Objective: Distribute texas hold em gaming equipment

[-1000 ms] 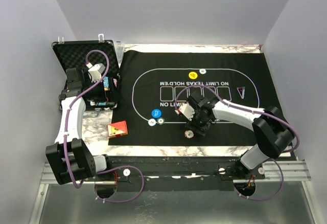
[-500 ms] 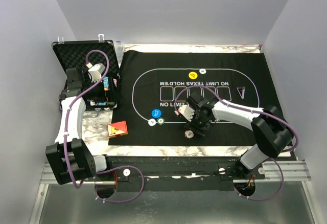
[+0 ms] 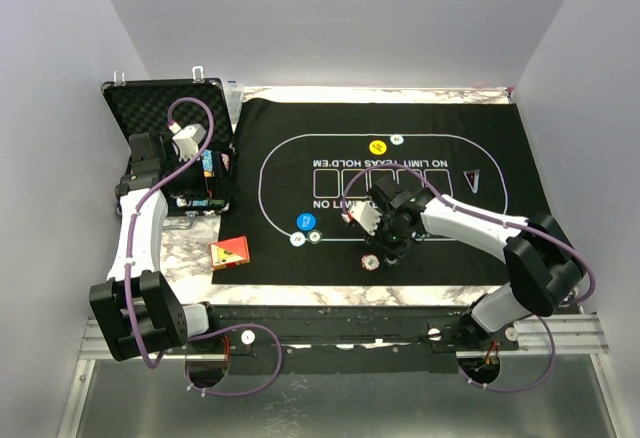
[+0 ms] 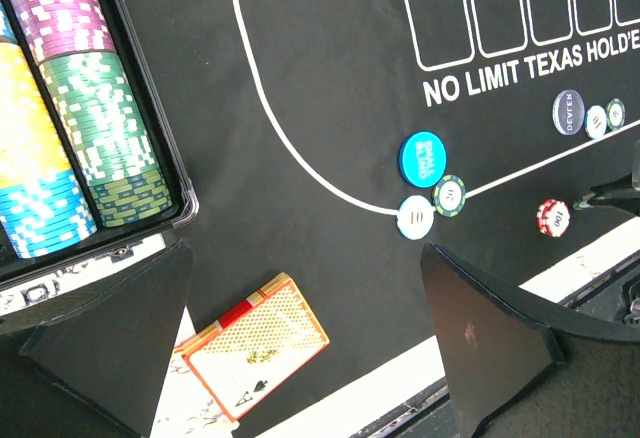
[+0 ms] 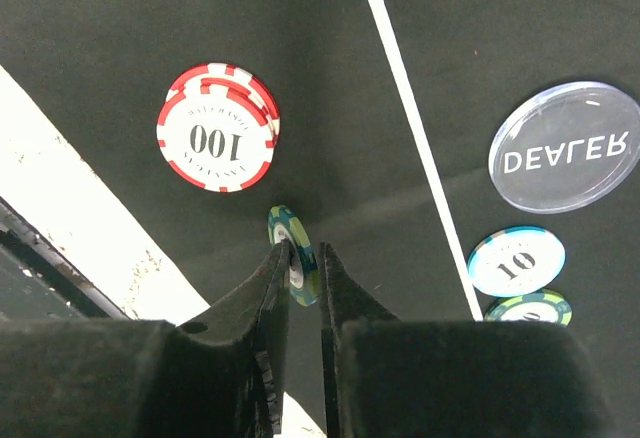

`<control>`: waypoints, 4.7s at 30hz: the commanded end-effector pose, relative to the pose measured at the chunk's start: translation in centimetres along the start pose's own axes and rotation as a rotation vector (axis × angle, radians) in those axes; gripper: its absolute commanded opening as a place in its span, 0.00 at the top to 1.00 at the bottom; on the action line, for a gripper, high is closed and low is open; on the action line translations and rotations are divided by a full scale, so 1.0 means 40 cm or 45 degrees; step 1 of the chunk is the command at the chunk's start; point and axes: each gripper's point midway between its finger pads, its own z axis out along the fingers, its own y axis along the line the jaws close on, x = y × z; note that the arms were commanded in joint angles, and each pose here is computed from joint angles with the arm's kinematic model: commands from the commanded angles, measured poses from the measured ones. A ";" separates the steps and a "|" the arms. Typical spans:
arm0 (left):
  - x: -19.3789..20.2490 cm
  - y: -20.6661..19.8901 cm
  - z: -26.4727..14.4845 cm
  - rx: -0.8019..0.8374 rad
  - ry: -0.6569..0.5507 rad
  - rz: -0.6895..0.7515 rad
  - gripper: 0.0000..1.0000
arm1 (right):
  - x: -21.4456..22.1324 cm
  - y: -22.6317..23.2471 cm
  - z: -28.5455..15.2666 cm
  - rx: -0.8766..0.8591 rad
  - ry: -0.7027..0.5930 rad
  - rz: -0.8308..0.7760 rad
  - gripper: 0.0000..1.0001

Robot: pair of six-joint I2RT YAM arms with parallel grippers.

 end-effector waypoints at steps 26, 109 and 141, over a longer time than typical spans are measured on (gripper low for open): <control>-0.022 -0.017 -0.010 0.043 -0.028 0.008 0.01 | -0.212 -0.386 -0.215 0.200 -0.529 0.420 0.99; 0.045 -0.026 -0.040 -0.015 -0.005 0.070 0.01 | -0.106 0.012 0.017 -0.046 -0.169 -0.172 0.15; 0.040 -0.025 -0.029 0.010 0.009 0.053 0.01 | -0.109 0.037 0.038 -0.045 -0.124 -0.186 0.48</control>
